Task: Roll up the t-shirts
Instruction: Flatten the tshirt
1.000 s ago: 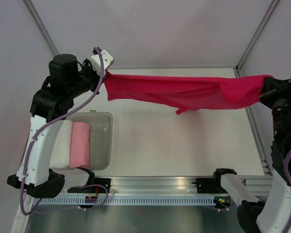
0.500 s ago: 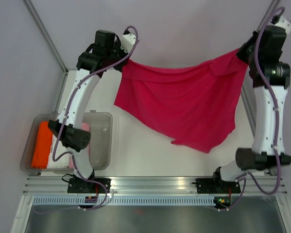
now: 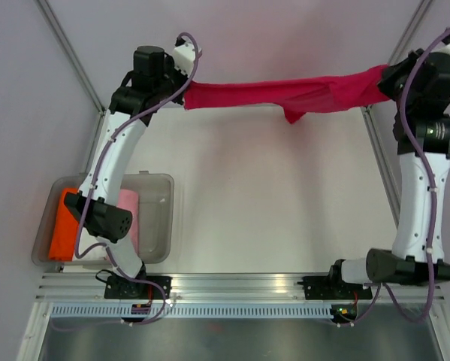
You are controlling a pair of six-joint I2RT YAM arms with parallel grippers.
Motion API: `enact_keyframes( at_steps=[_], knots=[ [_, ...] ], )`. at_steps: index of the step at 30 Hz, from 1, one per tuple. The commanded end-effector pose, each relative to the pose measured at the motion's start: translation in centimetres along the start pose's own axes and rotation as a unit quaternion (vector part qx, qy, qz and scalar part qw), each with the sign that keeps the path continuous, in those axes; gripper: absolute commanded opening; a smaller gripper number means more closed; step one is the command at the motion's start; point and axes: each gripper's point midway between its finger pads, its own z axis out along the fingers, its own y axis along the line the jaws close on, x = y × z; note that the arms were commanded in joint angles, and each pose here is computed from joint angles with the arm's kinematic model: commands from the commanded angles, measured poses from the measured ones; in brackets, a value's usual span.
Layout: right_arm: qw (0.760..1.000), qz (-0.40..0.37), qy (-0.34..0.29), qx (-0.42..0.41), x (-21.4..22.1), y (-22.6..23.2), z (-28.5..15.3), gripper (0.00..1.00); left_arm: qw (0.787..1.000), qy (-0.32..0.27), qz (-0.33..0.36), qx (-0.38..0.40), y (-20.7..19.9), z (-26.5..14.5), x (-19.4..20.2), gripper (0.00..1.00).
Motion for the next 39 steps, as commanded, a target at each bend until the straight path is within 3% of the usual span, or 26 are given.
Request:
enact_keyframes(
  at_steps=[1, 6, 8, 12, 14, 17, 19, 22, 24, 28, 31, 35, 39],
  knots=[
    [0.999, -0.014, 0.031, 0.013, 4.9, -2.6, -0.9, 0.0, 0.996, 0.045, 0.009, 0.072, -3.5, 1.7, 5.1, 0.02],
    [0.987, -0.011, 0.141, 0.076, 18.3, -10.0, -3.3, 0.0, 0.974, 0.142, 0.025, 0.174, -9.1, 3.3, 15.2, 0.02],
    [0.979, -0.006, 0.181, 0.094, 23.1, -12.4, -4.4, 0.0, 0.963, 0.16, 0.061, 0.21, -10.8, 3.3, 17.7, 0.04],
    [0.963, 0.001, 0.244, 0.111, 29.8, -15.3, -6.1, 0.0, 0.916, 0.217, 0.137, 0.309, -16.3, 0.7, 24.1, 0.49],
    [0.957, -0.001, 0.264, 0.118, 31.9, -16.2, -6.6, 0.0, 0.909, 0.225, 0.147, 0.318, -16.8, -0.1, 24.9, 0.57],
    [0.954, -0.006, 0.274, 0.122, 32.7, -16.7, -6.6, 0.0, 0.919, 0.247, 0.13, 0.278, -15.6, 0.3, 24.8, 0.57],
    [0.955, -0.008, 0.272, 0.118, 32.4, -16.5, -6.4, 0.0, 0.926, 0.259, 0.119, 0.247, -14.9, 0.7, 24.5, 0.49],
    [0.957, -0.01, 0.266, 0.116, 31.9, -16.3, -6.0, 0.0, 0.915, 0.274, 0.151, 0.254, -16.1, 0.2, 25.7, 0.4],
    [0.957, -0.012, 0.264, 0.115, 31.7, -16.2, -5.9, 0.0, 0.897, 0.296, 0.191, 0.267, -17.5, -0.5, 27.8, 0.39],
    [0.956, -0.016, 0.268, 0.117, 31.9, -16.3, -5.9, 0.0, 0.87, 0.322, 0.26, 0.268, -18.3, -0.4, 31.3, 0.46],
    [0.956, -0.015, 0.269, 0.119, 32.1, -16.5, -5.9, 0.0, 0.873, 0.321, 0.267, 0.252, -18.1, 1.1, 31.6, 0.51],
    [0.955, -0.013, 0.271, 0.118, 32.2, -16.5, -5.9, 0.0, 0.882, 0.316, 0.258, 0.234, -17.7, 2.5, 30.4, 0.47],
    [0.955, -0.015, 0.271, 0.119, 32.2, -16.5, -5.9, 0.0, 0.879, 0.314, 0.249, 0.258, -18.7, 2.3, 31.0, 0.41]
  ],
)
